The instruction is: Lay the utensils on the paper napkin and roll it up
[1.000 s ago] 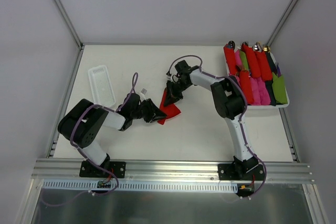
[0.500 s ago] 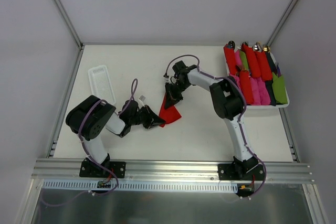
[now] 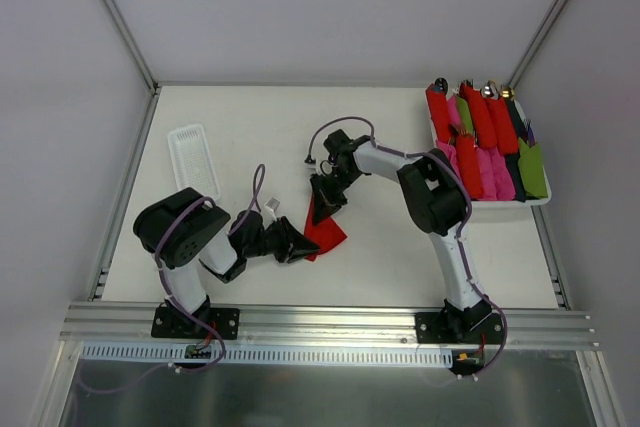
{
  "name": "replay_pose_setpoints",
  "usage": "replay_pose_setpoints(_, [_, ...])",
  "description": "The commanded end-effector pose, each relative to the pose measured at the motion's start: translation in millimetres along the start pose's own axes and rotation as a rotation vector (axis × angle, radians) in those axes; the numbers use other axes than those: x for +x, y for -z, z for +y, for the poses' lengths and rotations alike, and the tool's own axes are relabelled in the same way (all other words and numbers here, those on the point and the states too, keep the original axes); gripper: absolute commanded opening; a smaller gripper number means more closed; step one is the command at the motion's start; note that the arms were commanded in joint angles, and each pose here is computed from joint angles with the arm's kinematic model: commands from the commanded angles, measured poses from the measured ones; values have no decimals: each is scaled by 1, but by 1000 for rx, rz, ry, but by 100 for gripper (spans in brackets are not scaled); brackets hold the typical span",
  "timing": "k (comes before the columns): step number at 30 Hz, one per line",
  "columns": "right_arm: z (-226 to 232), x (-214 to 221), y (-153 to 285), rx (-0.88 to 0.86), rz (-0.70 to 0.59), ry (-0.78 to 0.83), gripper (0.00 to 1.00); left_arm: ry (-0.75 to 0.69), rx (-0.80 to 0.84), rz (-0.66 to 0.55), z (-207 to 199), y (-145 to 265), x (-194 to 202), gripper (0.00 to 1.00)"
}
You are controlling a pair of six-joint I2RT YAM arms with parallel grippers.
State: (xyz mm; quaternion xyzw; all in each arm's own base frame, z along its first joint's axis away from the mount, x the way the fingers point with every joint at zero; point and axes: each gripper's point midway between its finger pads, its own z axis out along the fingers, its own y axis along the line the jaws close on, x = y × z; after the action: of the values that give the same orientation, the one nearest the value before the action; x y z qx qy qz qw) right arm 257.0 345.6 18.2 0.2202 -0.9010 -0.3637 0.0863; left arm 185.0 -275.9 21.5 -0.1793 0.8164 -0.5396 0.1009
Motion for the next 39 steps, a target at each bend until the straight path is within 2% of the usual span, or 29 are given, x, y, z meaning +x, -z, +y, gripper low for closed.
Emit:
replay_pose_setpoints(1, [-27, 19, -16, 113, 50, 79, 2, -55, 71, -21, -14, 6, 4, 24])
replay_pose_setpoints(5, [-27, 21, -17, 110, 52, 137, 2, -126, 136, -17, -39, 5, 1, 25])
replay_pose_setpoints(10, [-26, 23, -18, 98, 52, 157, 2, -161, 32, -21, -24, -1, -4, 20])
replay_pose_setpoints(12, [-26, 22, -18, 97, 51, 160, 2, -149, 5, -15, -16, -3, -4, 13])
replay_pose_setpoints(16, [-26, 20, -17, 99, 47, 172, 1, -88, -29, 14, 7, -3, 4, 6])
replay_pose_setpoints(20, [-27, 15, -16, 112, 37, 175, 1, -46, 8, 25, 12, 2, 13, 2])
replay_pose_setpoints(26, [-23, 8, -13, 111, 21, 172, 1, 36, -57, 11, 37, 8, 19, 0])
replay_pose_setpoints(29, [-9, -3, 3, 81, -27, 183, 8, 74, -81, -15, 46, 9, 17, 0])
replay_pose_setpoints(36, [29, -41, 82, 26, -230, 176, 41, 118, -102, -55, 56, 11, 13, 0])
replay_pose_setpoints(39, [24, -42, 96, 62, -266, 148, 44, 115, -100, -63, 55, 11, 12, 0])
